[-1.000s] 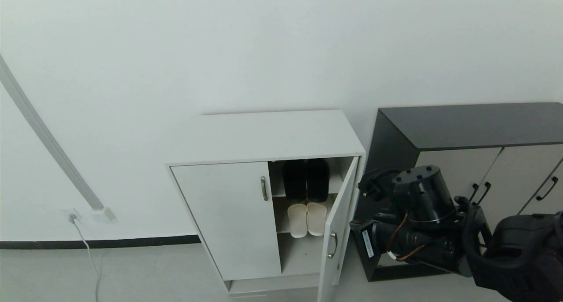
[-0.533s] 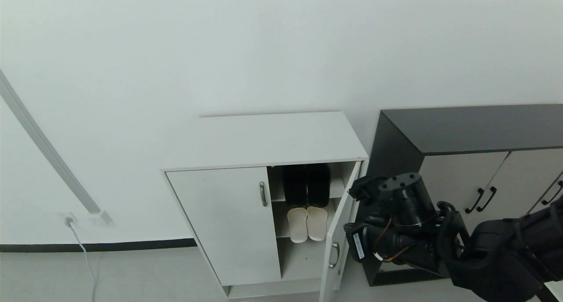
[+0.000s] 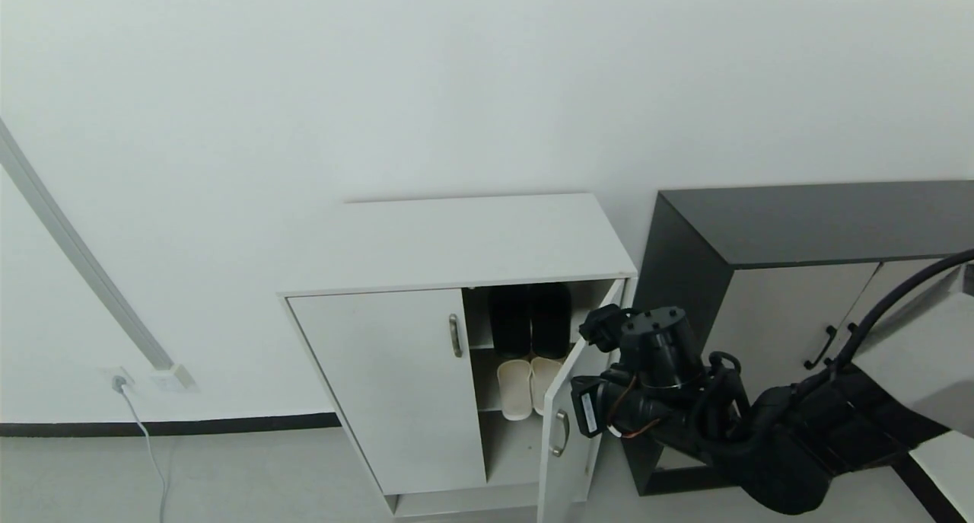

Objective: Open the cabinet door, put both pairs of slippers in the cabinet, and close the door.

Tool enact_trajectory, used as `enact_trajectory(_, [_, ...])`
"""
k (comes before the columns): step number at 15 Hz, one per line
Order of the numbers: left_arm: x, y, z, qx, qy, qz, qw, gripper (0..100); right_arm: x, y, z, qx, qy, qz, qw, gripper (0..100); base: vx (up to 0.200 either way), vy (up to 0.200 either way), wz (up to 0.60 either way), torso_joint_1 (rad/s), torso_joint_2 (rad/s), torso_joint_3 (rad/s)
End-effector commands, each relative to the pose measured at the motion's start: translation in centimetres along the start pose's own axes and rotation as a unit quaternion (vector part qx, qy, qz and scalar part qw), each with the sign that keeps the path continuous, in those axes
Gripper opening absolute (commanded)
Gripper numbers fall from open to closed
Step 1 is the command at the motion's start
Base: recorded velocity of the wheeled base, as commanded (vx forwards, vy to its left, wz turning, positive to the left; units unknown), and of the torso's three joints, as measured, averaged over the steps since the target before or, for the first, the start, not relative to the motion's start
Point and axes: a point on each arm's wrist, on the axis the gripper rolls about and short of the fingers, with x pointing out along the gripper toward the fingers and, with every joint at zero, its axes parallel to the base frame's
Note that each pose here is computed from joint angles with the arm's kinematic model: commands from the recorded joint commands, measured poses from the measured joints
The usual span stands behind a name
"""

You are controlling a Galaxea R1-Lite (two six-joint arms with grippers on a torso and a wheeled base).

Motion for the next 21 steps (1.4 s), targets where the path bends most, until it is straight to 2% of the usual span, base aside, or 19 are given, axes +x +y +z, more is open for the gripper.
enact_trajectory(1, [0.0,0.0,0.0,0.0,0.001,0.0,1.0,0,1.9,-0.1,-1.1,0.0,0.007,-0.004,1.0,0,0.0,0.0,0.0,0.0,0.0,0.0])
enact_trajectory(8, [0.0,0.0,0.0,-0.001,0.001,0.0,1.0,0,7.1,-1.6,-0.5,0.021,-0.051,-0.021,0.998,0,0.0,0.0,0.0,0.0,0.0,0.0])
enact_trajectory(15, [0.0,0.0,0.0,-0.001,0.001,0.0,1.0,0,12.2,-3.4,-0.3,0.033,-0.082,-0.04,0.995,0,0.0,0.0,0.0,0.0,0.0,0.0])
enact_trajectory(21, [0.0,0.0,0.0,-0.001,0.001,0.0,1.0,0,14.1,-4.4,0.0,0.039,-0.1,-0.049,0.993,0,0.0,0.0,0.0,0.0,0.0,0.0])
